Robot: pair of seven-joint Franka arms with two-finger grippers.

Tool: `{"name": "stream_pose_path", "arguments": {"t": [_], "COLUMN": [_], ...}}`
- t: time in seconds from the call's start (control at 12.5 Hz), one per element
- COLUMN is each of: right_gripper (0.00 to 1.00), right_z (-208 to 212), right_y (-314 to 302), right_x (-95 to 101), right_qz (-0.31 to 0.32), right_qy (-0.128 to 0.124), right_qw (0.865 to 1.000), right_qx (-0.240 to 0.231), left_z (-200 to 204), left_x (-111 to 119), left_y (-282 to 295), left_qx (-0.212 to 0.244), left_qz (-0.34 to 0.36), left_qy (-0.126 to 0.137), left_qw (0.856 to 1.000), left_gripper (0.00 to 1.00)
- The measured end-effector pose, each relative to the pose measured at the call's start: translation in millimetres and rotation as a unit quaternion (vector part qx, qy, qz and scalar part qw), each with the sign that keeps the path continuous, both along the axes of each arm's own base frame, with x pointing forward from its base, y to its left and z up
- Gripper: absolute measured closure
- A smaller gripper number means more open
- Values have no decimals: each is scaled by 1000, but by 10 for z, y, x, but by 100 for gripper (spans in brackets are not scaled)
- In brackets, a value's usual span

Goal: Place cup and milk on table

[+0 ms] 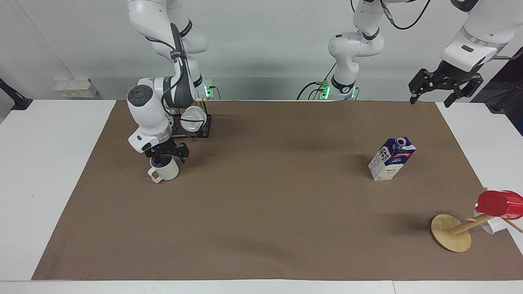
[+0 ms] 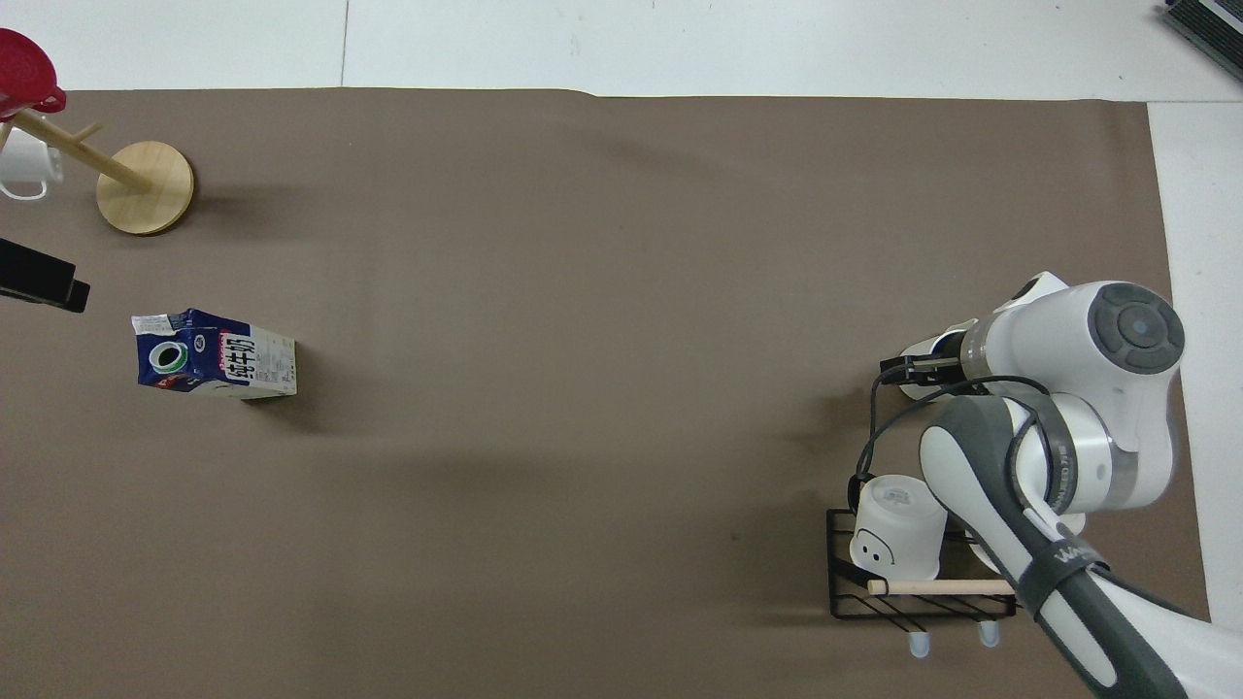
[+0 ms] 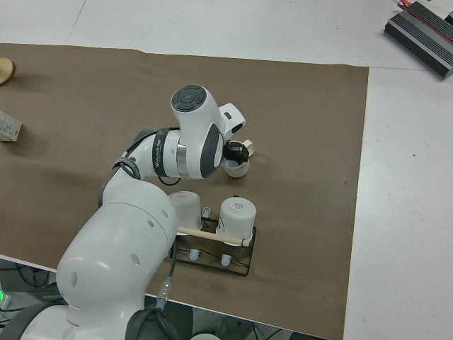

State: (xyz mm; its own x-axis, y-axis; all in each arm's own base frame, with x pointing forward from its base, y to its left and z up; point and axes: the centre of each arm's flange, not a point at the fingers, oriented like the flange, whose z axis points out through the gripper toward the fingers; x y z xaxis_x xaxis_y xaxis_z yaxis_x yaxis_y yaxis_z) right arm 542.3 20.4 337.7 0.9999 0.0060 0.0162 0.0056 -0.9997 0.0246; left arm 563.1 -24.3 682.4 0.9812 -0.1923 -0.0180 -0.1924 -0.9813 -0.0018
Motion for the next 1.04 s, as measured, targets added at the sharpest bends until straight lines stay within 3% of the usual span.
{"name": "stream_pose_path", "arguments": {"t": [0.56, 0.72, 0.96, 1.04], "right_gripper": [3, 9, 46, 47], "right_z": [-2, -3, -4, -4], "right_y": [41, 50, 73, 74], "right_x": [-2, -2, -3, -3], "right_qz": [4, 5, 7, 7], "right_qy": [0, 0, 0, 0], "right_qw": [1000, 1000, 1000, 1000], "right_qx": [0, 0, 0, 0], "left_z": [-20, -25, -72, -91], "left_x": [-20, -29, -78, -99], "left_y": [35, 53, 54, 53], "left_qx": [1, 1, 2, 2], "left_qz": [4, 5, 5, 5], "left_qy": [3, 4, 12, 14], "left_qw": [1000, 1000, 1000, 1000], "left_gripper": [0, 0, 0, 0]}}
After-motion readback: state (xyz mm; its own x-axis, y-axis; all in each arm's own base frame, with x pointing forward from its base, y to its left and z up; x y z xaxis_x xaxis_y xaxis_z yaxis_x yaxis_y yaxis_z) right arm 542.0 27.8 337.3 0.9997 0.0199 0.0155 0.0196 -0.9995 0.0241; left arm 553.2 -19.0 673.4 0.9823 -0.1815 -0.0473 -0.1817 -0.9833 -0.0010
